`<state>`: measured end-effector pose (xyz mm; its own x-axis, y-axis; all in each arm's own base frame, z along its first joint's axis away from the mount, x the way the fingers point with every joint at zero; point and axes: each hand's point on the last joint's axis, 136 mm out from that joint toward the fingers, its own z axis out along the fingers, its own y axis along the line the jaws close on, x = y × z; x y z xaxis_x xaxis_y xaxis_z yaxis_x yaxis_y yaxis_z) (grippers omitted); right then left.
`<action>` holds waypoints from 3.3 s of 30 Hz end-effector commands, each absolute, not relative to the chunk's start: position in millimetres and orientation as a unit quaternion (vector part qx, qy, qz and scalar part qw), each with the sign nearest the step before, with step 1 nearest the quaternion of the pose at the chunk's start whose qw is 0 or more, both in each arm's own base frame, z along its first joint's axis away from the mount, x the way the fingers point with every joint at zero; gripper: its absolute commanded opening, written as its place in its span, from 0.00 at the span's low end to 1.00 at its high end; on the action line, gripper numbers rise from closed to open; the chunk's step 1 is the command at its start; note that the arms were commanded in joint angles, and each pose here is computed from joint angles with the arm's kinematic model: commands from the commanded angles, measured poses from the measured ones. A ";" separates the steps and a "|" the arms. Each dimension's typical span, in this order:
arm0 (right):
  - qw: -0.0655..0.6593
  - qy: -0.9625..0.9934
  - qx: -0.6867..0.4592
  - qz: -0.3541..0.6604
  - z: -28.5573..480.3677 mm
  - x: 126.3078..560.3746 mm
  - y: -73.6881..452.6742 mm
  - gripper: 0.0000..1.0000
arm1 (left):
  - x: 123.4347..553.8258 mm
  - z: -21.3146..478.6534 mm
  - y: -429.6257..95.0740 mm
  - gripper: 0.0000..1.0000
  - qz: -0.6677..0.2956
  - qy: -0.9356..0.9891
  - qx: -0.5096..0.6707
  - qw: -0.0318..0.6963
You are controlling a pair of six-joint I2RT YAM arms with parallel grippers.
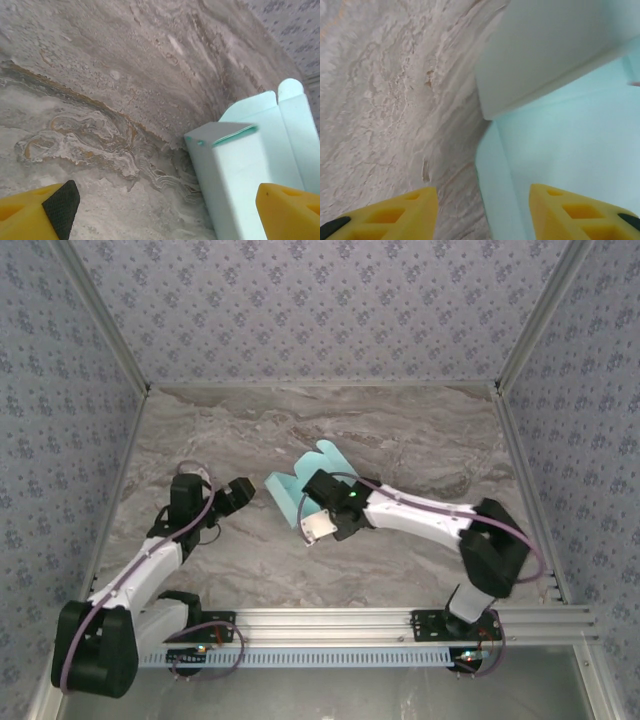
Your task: Fold the paper box
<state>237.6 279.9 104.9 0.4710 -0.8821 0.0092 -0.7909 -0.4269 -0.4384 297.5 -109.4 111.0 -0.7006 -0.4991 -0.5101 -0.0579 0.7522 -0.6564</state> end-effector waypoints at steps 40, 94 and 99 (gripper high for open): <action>-0.028 0.831 0.497 0.247 73.4 277.1 257.8 0.73 | 313.5 92.0 -141.1 0.92 -0.271 0.912 -0.130 0.279; -0.114 0.784 0.530 0.301 54.8 263.3 328.5 0.50 | 314.4 92.5 -134.7 0.89 -0.299 0.901 -0.184 0.255; -0.118 0.784 0.528 0.304 53.8 261.0 330.6 0.34 | 314.1 93.0 -136.7 0.89 -0.305 0.900 -0.185 0.251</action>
